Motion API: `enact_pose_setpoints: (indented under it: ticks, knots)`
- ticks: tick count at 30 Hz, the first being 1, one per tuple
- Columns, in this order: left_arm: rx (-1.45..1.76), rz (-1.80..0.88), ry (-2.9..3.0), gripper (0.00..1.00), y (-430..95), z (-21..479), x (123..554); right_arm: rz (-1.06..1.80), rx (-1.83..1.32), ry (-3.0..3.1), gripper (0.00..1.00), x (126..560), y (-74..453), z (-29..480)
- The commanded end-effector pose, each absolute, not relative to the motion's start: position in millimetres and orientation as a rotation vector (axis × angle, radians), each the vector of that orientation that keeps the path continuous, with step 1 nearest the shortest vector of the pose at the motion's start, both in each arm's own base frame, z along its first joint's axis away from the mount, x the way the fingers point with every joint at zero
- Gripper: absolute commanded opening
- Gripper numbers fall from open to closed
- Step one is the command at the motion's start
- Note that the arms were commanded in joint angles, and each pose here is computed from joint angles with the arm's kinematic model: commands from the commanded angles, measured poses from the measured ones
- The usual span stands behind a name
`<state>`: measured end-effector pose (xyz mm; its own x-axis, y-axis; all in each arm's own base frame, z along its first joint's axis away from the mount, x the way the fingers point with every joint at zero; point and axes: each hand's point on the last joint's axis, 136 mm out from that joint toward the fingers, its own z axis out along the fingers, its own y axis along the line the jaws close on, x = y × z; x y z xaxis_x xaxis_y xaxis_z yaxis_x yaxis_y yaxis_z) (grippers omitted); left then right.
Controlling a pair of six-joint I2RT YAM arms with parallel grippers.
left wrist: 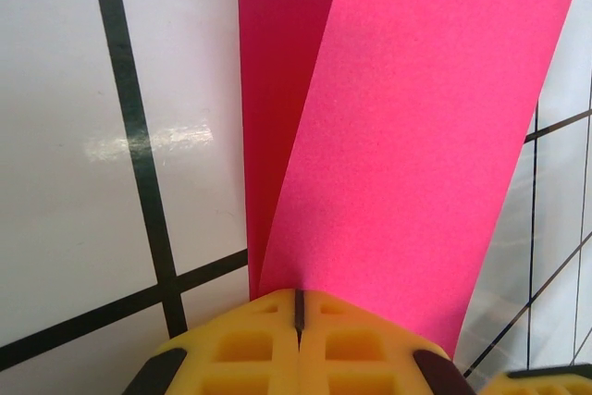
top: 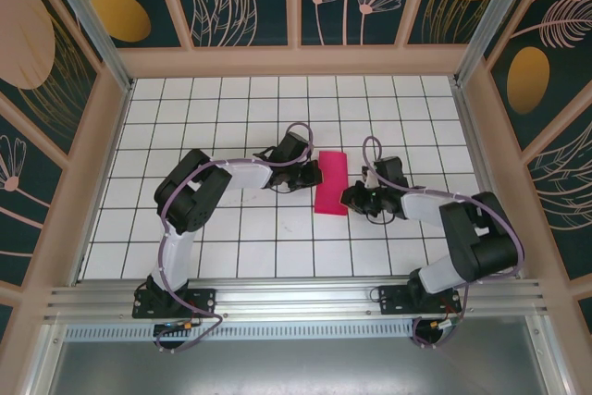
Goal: Fold a paper plane with a square sheet of paper (pick it up from the middle)
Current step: Fold the square sheet of paper in half at the center of the table.
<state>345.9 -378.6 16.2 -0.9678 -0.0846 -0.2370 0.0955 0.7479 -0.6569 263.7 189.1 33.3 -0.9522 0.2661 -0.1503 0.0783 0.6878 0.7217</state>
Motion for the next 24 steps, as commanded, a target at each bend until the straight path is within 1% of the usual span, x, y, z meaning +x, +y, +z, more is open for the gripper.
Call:
enact_pose_setpoints:
  ticks: [1, 5, 8, 10, 12, 16, 19, 24]
  knots:
    - [0.008, -0.906, 2.806, 0.00, -365.7, -19.1, 332.0, 1.196, 0.261, 2.655, 0.14, 250.0, 193.0, 34.4]
    - [0.006, -0.908, 2.808, 0.00, -365.8, -19.5, 331.6, 1.208, 0.285, 2.705, 0.14, 235.2, 190.7, 17.6]
    - [0.005, -0.908, 2.810, 0.00, -365.5, -20.5, 331.4, 1.125, 0.306, 2.767, 0.14, 229.3, 182.7, 2.1]
    - [0.004, -0.907, 2.811, 0.00, -365.3, -20.5, 331.7, 1.088, 0.314, 2.789, 0.14, 228.9, 179.8, -1.8]
    - [0.008, -0.903, 2.813, 0.00, -365.0, -21.0, 330.9, 1.099, 0.295, 2.772, 0.14, 233.4, 182.1, 6.4]
    - [0.009, -0.905, 2.813, 0.00, -365.1, -20.4, 330.7, 1.112, 0.247, 2.660, 0.14, 259.4, 186.5, 41.5]
    - [0.013, -0.904, 2.816, 0.00, -365.3, -21.4, 330.2, 1.113, 0.253, 2.596, 0.15, 282.7, 183.3, 56.3]
    - [0.015, -0.905, 2.819, 0.00, -365.3, -22.5, 330.3, 1.123, 0.256, 2.562, 0.15, 311.6, 180.1, 51.5]
